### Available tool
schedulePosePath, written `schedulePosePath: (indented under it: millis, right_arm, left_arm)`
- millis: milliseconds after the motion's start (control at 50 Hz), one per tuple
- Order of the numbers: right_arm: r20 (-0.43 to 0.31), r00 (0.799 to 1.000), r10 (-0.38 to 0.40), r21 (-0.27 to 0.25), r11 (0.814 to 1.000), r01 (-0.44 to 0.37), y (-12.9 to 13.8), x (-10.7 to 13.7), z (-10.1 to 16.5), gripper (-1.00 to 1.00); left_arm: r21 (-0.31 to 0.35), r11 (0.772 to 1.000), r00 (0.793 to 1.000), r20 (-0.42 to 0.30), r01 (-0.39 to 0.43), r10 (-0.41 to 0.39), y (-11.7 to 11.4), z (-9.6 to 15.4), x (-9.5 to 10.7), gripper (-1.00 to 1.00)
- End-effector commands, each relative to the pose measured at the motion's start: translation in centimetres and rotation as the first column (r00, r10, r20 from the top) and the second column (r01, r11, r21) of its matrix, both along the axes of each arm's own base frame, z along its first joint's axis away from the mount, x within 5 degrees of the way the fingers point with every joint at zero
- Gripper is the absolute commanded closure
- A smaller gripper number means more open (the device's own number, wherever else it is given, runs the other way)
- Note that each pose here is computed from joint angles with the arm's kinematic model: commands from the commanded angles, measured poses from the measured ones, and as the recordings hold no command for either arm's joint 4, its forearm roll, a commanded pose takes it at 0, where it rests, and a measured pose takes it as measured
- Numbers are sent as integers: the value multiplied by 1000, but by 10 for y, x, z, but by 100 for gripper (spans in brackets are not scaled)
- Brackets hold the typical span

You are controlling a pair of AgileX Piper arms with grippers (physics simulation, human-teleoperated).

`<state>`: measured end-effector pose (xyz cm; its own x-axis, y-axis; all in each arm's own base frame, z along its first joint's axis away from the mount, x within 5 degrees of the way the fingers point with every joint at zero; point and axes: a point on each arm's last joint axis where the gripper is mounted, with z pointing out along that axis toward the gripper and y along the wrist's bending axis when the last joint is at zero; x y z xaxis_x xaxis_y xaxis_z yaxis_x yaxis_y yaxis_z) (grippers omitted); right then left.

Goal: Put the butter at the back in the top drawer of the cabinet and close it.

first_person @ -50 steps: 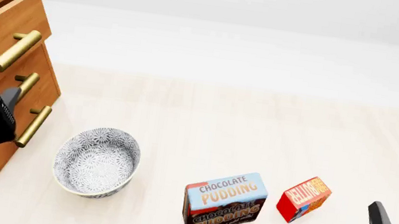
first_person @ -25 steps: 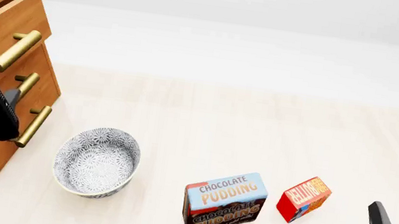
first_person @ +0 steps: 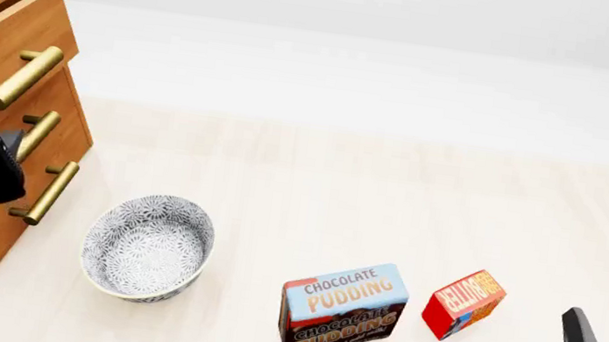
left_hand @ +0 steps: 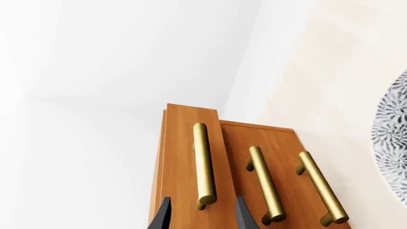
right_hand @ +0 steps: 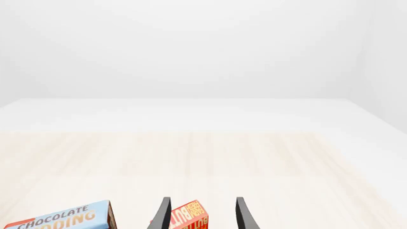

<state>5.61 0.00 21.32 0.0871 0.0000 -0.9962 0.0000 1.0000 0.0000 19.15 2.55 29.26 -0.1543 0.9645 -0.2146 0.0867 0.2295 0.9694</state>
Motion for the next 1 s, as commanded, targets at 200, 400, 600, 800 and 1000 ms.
schedulePosePath:
  millis: [200, 400, 600, 800, 1000]
  right_arm:
    - [0, 1000, 0, 0, 1000, 0, 0, 0, 0, -100]
    - [0, 1000, 0, 0, 1000, 0, 0, 0, 0, -100]
    - [0, 1000, 0, 0, 1000, 0, 0, 0, 0, -100]
    - [0, 1000, 0, 0, 1000, 0, 0, 0, 0, -100]
    - [0, 1000, 0, 0, 1000, 0, 0, 0, 0, -100]
  left_arm:
    - [-6, 1000, 1000, -6, -16, 16, 4, 0, 8, -100]
    - [-22, 1000, 1000, -15, -15, 14, 4, 0, 10, -100]
    - [-22, 1000, 1000, -20, -15, 14, 4, -2, 12, -100]
    - [-24, 1000, 1000, -24, -18, 18, 5, -4, 13, -100]
    - [-25, 1000, 999, -27, -18, 17, 6, -7, 18, -100]
